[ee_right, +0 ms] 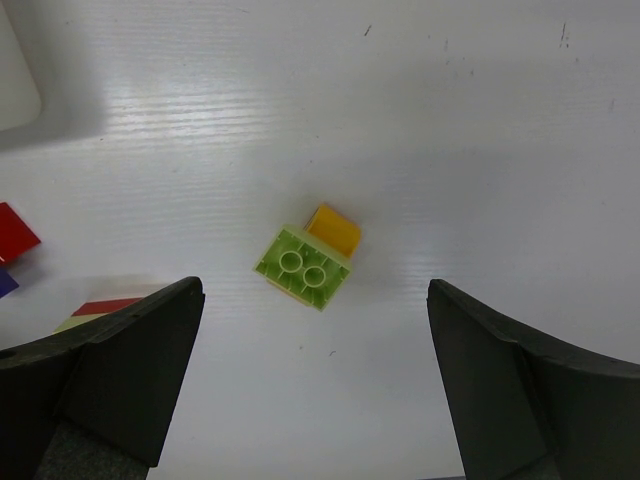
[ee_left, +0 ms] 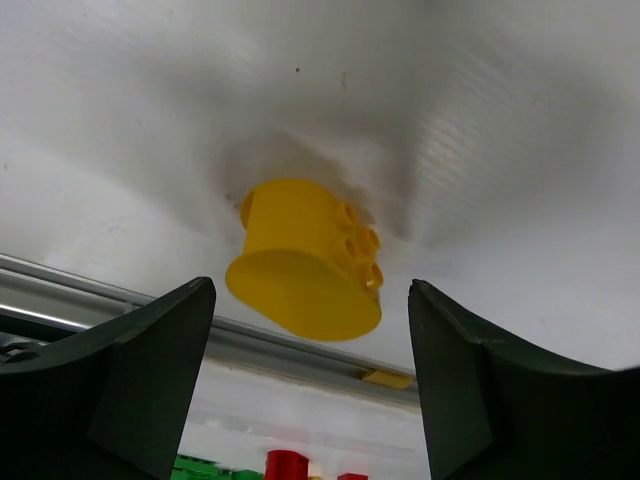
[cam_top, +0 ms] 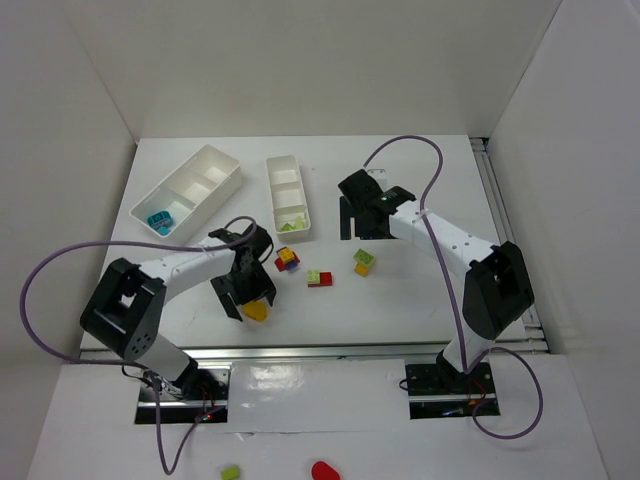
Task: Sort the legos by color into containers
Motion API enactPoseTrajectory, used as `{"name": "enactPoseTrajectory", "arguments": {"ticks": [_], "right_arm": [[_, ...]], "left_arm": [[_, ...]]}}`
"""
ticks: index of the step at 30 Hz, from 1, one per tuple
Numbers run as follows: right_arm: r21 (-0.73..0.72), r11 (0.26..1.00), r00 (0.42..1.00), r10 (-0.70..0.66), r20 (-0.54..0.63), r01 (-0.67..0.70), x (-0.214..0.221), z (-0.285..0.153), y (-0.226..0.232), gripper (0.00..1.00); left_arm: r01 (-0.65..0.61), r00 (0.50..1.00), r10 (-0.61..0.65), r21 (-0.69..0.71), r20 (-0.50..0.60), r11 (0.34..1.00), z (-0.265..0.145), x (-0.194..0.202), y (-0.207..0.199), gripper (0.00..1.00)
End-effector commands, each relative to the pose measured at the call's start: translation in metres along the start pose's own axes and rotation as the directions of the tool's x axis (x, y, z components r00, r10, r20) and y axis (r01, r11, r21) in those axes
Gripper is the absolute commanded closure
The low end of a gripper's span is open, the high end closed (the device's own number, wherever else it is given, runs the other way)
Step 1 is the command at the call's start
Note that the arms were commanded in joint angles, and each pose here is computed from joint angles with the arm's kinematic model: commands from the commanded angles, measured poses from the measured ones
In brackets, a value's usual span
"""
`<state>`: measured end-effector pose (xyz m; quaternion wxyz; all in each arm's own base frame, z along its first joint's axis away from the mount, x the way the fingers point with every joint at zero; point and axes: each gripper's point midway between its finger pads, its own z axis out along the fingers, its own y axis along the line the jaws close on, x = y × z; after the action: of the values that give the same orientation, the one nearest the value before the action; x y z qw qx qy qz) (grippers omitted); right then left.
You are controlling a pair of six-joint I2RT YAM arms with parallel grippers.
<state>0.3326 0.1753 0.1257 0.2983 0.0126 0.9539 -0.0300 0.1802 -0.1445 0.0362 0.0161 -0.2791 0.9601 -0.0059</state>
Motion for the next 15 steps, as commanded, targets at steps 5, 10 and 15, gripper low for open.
{"name": "enactPoseTrajectory", "arguments": {"ticks": [5, 10, 15], "right_arm": [[-0.028, 1.0, 0.999, 0.012, 0.053, -0.011, -0.014, -0.013, 0.005, 0.0], [-0.028, 1.0, 0.999, 0.012, 0.053, -0.011, -0.014, -0.013, 0.005, 0.0], [-0.028, 1.0, 0.999, 0.012, 0.053, -0.011, -0.017, -0.01, 0.008, 0.0]], "left_arm": [[0.074, 0.997, -0.073, -0.034, 0.03, 0.997, 0.014, -0.012, -0.013, 0.24], [0.067, 0.991, -0.066, -0.006, 0.113, 0.998, -0.003, -0.032, -0.025, 0.67], [0.051, 0.97, -0.052, 0.008, 0.237, 0.999, -0.046, -0.087, -0.027, 0.78]]}}
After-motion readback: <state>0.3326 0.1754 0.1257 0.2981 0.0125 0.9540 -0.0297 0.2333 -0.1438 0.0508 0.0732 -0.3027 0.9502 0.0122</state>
